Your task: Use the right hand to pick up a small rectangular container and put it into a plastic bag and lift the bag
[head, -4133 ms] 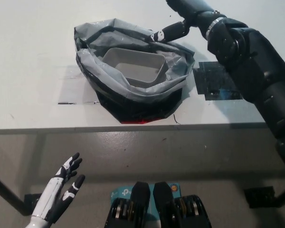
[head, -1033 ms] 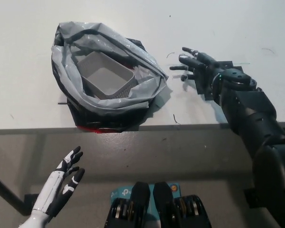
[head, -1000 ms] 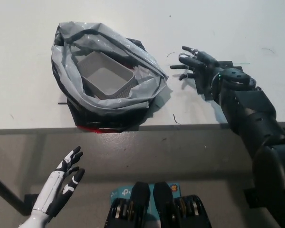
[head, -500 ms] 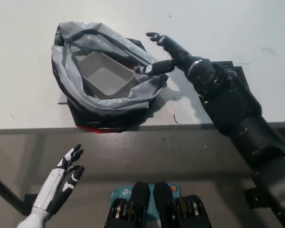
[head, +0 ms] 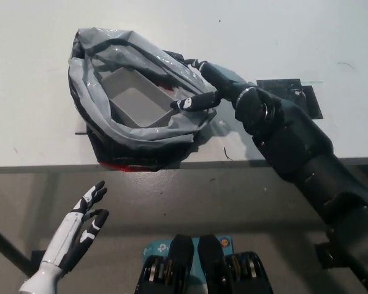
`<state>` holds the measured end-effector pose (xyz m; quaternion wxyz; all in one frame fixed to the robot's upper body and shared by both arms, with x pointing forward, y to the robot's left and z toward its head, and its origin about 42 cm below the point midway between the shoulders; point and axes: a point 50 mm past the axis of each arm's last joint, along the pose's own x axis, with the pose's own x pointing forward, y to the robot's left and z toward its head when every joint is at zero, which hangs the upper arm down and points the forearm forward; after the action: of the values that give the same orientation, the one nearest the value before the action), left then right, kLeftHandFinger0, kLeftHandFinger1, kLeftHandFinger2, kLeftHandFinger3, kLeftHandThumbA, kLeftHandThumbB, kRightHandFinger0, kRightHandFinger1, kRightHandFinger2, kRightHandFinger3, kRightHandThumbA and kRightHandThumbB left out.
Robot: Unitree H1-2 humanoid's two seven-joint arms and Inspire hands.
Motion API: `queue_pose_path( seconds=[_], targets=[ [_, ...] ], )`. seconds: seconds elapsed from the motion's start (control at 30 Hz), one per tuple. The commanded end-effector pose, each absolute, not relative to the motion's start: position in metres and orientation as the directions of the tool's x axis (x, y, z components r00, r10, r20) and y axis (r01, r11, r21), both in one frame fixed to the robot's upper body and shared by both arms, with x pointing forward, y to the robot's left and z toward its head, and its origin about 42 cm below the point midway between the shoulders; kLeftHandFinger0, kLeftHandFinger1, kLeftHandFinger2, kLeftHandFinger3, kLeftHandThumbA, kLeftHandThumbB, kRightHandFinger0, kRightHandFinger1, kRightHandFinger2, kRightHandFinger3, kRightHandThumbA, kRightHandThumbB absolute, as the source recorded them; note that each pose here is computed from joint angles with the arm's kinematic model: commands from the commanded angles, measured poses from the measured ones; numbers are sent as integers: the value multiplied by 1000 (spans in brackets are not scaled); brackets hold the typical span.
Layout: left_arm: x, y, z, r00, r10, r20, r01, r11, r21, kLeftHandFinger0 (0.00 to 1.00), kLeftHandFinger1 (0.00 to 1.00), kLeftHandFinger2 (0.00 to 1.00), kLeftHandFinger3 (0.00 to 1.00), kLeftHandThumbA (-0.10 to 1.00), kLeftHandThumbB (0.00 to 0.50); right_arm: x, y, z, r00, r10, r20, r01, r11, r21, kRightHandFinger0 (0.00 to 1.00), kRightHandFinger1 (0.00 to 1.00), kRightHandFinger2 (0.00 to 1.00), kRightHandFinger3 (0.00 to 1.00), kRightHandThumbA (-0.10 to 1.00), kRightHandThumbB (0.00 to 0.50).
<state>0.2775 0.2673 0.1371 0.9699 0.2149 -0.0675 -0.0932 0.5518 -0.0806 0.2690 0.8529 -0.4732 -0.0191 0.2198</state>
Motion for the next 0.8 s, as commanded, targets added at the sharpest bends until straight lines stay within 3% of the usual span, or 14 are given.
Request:
queue_pose_path(
  seconds=[0.0,0.33,0.47,0.77],
  targets=[
    [282,268,151,959,-244,143,152,872,465,898,1000,1000,1000,967,142,565,-89,299,930,345,-128,-277,426,-861,1000,1000,1000,1000,951,500],
    [282,270,150,962,-237,139,149,875,460,912,1000,1000,1000,959,129,575,-111,311,950,296,-96,-253,556,-792,1000,1000,1000,1000,909,500],
    [280,269,148,963,-237,132,151,873,465,907,1000,1000,1000,963,130,578,-119,324,950,306,-65,-265,679,-684,1000,1000,1000,1000,902,463],
    [278,267,148,963,-239,128,157,877,453,920,1000,1000,1000,945,130,576,-124,316,940,329,-88,-320,765,-558,1000,1000,1000,1000,897,469]
  ],
)
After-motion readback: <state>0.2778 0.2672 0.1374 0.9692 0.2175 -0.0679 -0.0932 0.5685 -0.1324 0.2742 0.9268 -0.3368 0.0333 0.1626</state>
